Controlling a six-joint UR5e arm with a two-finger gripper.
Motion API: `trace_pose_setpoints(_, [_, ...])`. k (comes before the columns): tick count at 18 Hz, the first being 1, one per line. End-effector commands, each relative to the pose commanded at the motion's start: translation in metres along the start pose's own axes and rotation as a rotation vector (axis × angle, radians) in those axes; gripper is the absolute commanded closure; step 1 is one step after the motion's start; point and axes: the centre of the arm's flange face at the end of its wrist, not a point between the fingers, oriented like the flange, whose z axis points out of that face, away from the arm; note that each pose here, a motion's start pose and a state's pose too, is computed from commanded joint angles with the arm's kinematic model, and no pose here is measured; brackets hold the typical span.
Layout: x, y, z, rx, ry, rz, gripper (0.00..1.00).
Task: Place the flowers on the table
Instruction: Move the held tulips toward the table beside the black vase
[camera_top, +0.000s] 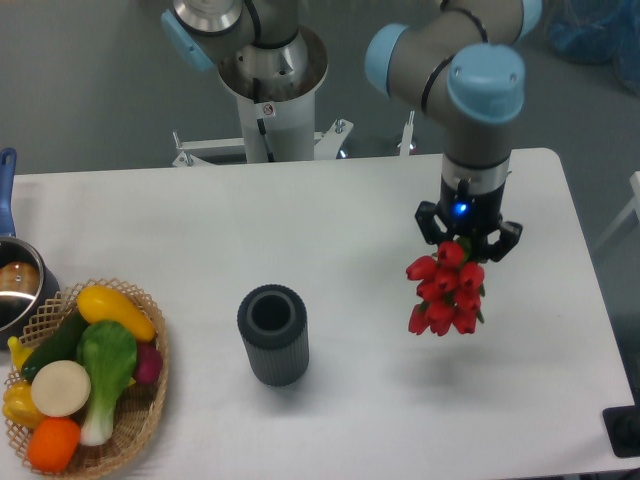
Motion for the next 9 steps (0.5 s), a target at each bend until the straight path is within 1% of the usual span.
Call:
trace_pose_setpoints(3, [-0.004, -0.018, 0.022, -0.008, 0.021, 0.019, 0.60])
trace_pose_setpoints(9, [-0.002, -0.026, 0.050, -0.010, 0.060, 0.031, 0.60])
